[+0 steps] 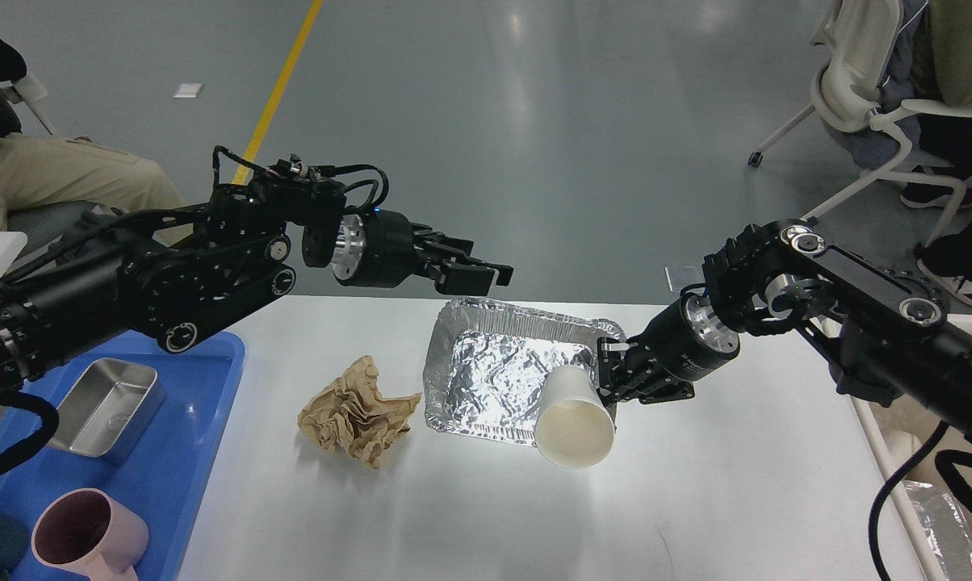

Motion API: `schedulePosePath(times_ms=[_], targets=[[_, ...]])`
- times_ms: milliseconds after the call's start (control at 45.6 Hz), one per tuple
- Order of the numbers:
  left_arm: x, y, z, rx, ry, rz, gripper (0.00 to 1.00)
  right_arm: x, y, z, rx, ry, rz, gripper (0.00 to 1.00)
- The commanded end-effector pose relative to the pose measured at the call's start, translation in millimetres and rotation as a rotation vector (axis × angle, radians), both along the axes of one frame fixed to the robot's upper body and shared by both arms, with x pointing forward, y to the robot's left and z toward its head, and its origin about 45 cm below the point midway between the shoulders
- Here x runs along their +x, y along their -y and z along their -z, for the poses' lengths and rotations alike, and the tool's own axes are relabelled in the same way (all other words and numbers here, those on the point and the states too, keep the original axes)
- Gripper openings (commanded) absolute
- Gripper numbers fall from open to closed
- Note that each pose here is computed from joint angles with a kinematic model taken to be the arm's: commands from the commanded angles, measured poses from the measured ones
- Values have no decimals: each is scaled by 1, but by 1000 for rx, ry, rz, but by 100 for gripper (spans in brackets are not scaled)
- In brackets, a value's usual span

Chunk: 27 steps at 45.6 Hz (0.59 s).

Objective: Tidy desktop
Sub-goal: 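Lower the cup into the foil tray and open the left gripper, then withdraw the left gripper from the foil tray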

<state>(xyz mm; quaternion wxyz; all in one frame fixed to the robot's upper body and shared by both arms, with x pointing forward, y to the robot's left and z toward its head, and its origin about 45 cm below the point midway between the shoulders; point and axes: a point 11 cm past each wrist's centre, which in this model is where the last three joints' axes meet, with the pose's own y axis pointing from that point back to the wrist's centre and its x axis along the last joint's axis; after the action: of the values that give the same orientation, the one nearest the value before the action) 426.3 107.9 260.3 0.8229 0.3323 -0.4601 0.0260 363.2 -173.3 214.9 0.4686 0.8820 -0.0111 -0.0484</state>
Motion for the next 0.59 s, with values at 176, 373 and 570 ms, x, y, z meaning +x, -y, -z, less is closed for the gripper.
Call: schedulePosePath(times_ms=[176,373,570], targets=[[17,-64,-7,-162,-9,-215,93,1,-1,0,1,1,-1,0],[21,-148,-19,-376,-46,-527,94,0,-1,0,0,0,-1,0],[-19,-233,0,-324,-139,-792,94,0,-1,0,-2,1,-2,0]])
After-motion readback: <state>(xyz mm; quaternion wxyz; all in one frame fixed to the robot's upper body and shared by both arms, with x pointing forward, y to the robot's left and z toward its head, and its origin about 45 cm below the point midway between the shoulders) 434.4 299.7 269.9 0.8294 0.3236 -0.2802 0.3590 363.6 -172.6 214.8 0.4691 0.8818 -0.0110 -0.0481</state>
